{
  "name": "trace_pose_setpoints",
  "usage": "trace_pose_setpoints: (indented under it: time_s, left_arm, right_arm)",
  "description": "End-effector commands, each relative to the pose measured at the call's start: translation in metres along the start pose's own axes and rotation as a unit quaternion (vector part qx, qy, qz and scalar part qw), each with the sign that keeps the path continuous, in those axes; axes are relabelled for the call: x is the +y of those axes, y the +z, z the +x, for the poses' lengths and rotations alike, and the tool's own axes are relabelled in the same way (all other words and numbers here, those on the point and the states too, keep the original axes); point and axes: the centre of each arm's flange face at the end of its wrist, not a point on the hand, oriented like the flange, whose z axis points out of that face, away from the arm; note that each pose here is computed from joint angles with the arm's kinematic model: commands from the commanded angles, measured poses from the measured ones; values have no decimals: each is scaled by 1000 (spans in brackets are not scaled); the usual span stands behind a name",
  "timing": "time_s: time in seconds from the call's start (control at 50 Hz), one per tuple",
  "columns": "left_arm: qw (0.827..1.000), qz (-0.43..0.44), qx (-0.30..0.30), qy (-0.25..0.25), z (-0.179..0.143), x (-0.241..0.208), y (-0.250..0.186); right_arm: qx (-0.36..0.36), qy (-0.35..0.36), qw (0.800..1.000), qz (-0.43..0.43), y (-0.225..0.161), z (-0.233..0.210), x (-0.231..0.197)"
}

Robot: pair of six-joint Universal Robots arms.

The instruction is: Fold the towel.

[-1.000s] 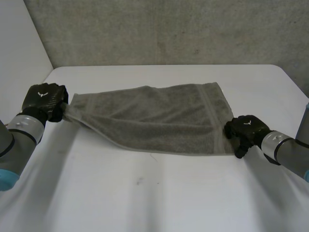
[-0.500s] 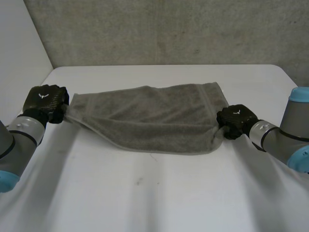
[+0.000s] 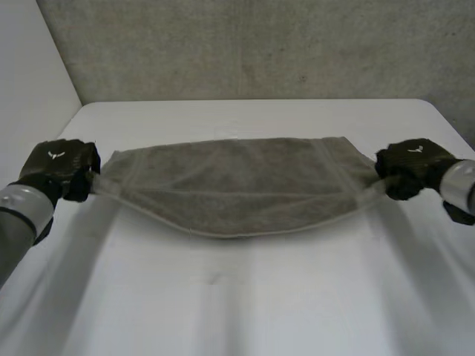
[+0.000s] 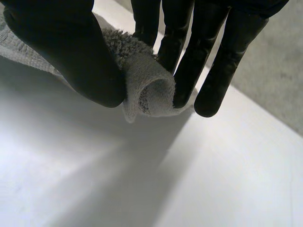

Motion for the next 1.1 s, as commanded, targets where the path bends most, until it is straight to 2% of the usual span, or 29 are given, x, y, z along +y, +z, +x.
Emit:
trace_pose_setpoints:
  time_s: [0.02,0.18,0.32,0.38,0.42,0.48,0.56,0.74,0.92,1.0,1.1]
  left_arm:
    - [997,-59,36,-15,2,2,-30]
    - [989,-121,78,-4,-1,6,-54]
    - [989,-114,94,7,-3,4,-51]
    - [991,-101,92,11,-6,5,-40]
    - [990,-97,99,9,-3,14,-21]
    - [990,-93,104,8,0,18,-11]
    - [989,-89,115,-7,5,27,21]
    - [991,-101,80,-20,5,44,78]
    - [994,-83,68,-13,7,48,106]
    - [995,-65,65,-25,9,48,116]
    - [997,-49,58,-34,8,48,123]
  right_arm:
    - [-27,9,993,-112,-37,14,16]
    - [-89,-24,974,-207,-83,14,22]
    - [-78,-17,984,-162,-78,22,14]
    - [-64,12,988,-138,-61,31,17]
    - [-50,37,990,-129,-36,40,27]
    - [-51,47,990,-124,-23,39,27]
    - [-57,72,987,-130,12,31,34]
    - [-4,94,990,-102,68,36,47]
    - [54,115,992,-26,89,52,34]
    - [85,109,990,2,94,59,27]
    - [80,105,991,4,101,53,27]
